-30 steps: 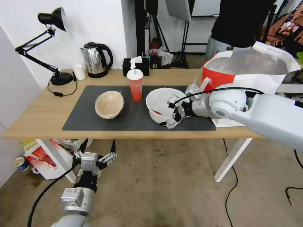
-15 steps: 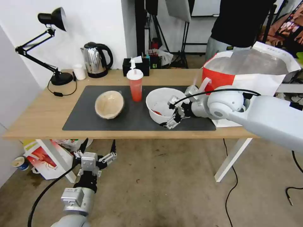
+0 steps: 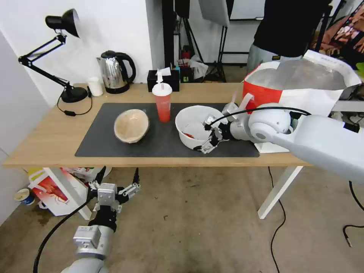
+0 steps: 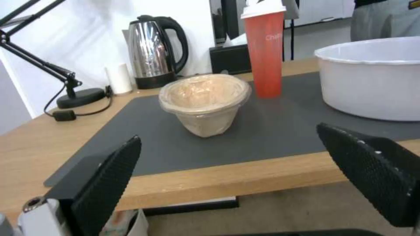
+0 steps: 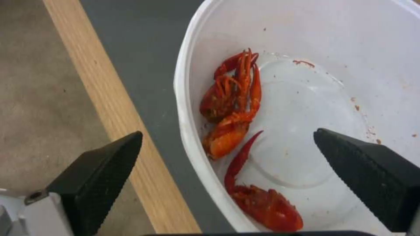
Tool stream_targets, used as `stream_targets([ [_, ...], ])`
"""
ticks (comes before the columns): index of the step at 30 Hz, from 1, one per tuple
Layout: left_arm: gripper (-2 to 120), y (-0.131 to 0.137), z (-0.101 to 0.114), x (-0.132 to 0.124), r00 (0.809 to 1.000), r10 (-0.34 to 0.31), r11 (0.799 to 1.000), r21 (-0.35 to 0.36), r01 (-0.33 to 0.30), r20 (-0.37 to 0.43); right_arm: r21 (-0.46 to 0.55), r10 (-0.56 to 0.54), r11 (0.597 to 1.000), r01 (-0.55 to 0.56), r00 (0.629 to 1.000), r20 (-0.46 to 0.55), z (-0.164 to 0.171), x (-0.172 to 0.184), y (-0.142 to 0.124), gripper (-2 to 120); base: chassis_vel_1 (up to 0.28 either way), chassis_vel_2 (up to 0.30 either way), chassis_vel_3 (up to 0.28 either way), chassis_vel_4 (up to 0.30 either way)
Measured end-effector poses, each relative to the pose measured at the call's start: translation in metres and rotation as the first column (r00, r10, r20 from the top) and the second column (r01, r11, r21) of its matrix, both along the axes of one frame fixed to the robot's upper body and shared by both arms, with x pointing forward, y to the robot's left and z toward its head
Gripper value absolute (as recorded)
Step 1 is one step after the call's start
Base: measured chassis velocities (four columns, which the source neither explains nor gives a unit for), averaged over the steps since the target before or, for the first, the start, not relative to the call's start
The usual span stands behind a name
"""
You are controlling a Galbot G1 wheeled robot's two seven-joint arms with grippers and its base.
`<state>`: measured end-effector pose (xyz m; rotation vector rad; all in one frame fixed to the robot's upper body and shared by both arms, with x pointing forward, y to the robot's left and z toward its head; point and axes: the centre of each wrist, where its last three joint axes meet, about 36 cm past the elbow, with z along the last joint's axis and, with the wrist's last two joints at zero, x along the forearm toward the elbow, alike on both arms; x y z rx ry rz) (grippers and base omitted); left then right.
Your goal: Pick up the trash from the table and place it into the takeout bag.
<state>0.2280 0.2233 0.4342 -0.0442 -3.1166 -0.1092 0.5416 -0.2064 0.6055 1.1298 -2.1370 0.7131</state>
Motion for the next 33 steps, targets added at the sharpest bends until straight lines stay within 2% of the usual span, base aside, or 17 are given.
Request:
stream_targets([
  [19, 100, 0.000, 0.000, 0.000, 1.000, 0.000, 1.000, 0.000, 0.000, 0.000, -0.013, 0.007, 1.000, -0.007, 1.000, -0.005, -0.006, 0.011, 0.013, 100, 0.000, 0.000, 0.000, 0.000],
  [33, 100, 0.000, 0.000, 0.000, 1.000, 0.000, 1.000, 0.000, 0.000, 0.000, -0.026, -0.004, 1.000, 0.003, 1.000, -0.015, -0.012, 0.015, 0.011, 100, 0.000, 0.000, 0.000, 0.000],
])
